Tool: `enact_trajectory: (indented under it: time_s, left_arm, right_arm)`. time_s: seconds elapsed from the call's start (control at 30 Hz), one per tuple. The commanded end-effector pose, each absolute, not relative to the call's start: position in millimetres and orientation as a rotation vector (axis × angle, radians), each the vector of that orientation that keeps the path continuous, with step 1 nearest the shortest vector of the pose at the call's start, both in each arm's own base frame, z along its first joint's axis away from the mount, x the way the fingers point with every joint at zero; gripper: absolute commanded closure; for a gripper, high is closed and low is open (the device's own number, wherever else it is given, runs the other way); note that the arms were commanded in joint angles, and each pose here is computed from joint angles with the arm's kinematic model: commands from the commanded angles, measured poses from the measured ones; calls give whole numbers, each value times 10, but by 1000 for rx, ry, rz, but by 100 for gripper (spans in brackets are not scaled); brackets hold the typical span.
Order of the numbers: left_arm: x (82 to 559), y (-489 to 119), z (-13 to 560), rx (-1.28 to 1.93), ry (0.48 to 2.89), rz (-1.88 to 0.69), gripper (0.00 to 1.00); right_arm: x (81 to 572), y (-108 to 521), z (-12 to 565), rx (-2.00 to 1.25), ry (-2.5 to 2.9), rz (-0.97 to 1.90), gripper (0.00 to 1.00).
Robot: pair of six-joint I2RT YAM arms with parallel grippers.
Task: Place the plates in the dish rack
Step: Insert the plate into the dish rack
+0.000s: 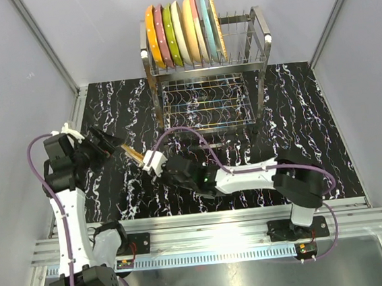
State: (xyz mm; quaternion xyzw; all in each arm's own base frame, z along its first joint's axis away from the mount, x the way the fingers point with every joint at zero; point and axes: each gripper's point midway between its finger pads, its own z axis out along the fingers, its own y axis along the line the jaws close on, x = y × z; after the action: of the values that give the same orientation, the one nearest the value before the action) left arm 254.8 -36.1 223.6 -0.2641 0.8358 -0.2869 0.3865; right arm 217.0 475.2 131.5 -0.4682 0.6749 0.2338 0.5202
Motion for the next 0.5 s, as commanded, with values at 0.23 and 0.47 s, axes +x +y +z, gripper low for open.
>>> enact_trajectory:
  time_s: [0.23,0.47]
  left_arm:
    - [2843,-176,2553,-601,2033,-638,1]
    - [2853,-136,2456,-550,1997,-592,1]
  right_arm:
    - [2107,4131,2027,-851,1607,633,100]
    - [2104,3492,2754,-709,1573,657,100]
